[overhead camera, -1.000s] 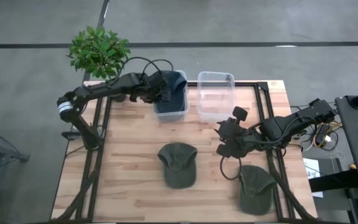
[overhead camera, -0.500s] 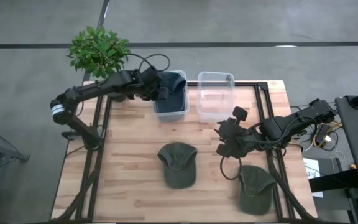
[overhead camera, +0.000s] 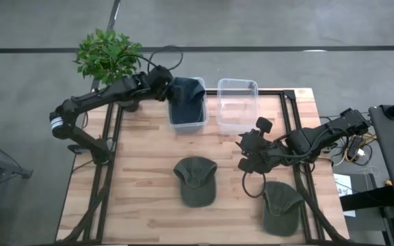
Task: Pick & Place hat
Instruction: Put the blue cap into the left transparent bin
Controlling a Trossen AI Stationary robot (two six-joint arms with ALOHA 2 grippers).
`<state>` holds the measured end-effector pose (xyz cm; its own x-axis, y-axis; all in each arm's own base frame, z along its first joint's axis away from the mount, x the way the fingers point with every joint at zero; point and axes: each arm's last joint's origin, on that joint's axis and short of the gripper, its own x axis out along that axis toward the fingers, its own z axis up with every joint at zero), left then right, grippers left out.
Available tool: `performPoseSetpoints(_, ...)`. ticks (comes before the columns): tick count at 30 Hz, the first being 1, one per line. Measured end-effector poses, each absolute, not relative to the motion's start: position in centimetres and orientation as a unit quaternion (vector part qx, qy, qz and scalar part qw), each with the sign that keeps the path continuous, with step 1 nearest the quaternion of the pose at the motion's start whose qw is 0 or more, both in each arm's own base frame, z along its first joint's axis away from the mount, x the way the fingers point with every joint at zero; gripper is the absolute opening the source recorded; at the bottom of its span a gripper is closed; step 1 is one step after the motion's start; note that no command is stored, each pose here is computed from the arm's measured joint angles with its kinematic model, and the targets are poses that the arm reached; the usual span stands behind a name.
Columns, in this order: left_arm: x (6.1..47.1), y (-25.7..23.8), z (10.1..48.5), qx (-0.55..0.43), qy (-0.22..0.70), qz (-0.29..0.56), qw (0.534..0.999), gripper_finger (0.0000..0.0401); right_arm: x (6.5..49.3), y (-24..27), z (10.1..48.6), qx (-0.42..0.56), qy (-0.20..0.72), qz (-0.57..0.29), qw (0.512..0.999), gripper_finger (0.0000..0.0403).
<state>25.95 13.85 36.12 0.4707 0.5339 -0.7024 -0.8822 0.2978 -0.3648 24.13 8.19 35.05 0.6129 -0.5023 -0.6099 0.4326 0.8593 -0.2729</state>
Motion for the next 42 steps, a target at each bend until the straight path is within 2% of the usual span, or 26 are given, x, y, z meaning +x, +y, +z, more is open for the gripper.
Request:
performPoseSetpoints(4,26.6,14.6,36.9,-0.315,0.187,0.474,0.801,0.0046,24.3,8.2,35.1,-0.044,0.348,-0.26,0.899,0.0123)
performPoseSetpoints(11,27.4,17.0,34.5,-0.271,0.239,0.516,0.777,0.0039,24.3,8.2,35.1,-0.044,0.348,-0.26,0.9,0.0123)
performPoseSetpoints(29,30.4,19.0,27.9,-0.273,0.358,0.512,0.731,0.0038,24.3,8.2,35.1,-0.017,0.34,-0.27,0.901,0.0123)
performPoseSetpoints(42,31.3,19.3,25.8,-0.288,0.396,0.483,0.726,0.0038,24.3,8.3,35.1,-0.007,0.339,-0.272,0.901,0.0123)
